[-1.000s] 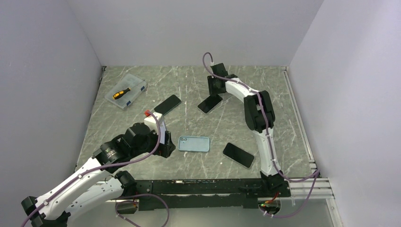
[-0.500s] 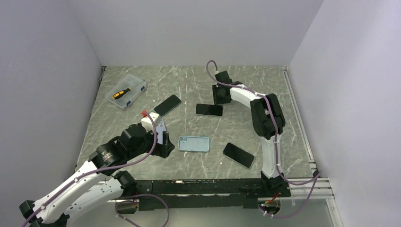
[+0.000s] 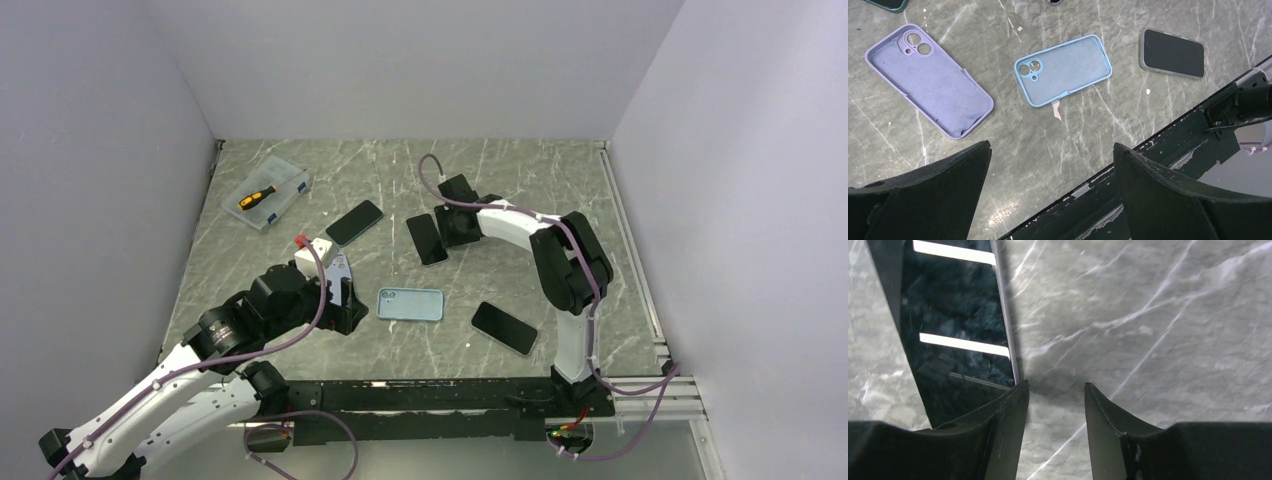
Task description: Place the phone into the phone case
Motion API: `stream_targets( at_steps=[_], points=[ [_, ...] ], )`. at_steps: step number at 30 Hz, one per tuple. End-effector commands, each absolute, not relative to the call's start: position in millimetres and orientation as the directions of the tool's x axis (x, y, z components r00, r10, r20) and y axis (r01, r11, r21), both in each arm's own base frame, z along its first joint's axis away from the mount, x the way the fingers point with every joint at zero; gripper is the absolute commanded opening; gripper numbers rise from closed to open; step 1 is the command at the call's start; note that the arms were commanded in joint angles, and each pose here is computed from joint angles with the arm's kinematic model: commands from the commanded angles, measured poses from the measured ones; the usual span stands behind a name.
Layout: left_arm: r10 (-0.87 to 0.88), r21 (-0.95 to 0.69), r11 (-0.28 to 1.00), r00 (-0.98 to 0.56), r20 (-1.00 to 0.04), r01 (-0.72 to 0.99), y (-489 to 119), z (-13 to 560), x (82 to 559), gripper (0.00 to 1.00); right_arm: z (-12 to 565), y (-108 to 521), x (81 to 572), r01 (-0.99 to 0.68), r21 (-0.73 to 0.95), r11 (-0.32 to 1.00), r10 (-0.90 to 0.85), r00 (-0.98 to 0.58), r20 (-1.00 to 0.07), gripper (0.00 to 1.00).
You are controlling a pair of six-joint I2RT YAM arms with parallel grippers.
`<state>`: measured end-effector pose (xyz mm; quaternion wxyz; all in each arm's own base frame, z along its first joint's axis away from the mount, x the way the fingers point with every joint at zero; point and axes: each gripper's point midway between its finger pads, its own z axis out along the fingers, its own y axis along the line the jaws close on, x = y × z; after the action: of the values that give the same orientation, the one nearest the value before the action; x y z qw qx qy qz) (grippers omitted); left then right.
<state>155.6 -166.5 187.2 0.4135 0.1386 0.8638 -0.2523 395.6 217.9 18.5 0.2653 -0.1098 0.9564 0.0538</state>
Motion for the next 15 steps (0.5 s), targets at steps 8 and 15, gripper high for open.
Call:
stream_targets(
  at_steps=[8, 15],
  points=[
    [0.001, -0.334, 0.833, -0.605, -0.796, 0.441, -168, 192, 159, 0.99, 104, 222, 410, -0.203, 0.006, 0.979, -0.152, -0.752, -0.641, 0.61],
    [0.000, -0.334, 0.833, -0.605, -0.796, 0.441, -167, 192, 159, 0.99, 124, 263, 415, -0.279, 0.108, 0.954, -0.141, -0.737, -0.661, 0.84]
  ],
)
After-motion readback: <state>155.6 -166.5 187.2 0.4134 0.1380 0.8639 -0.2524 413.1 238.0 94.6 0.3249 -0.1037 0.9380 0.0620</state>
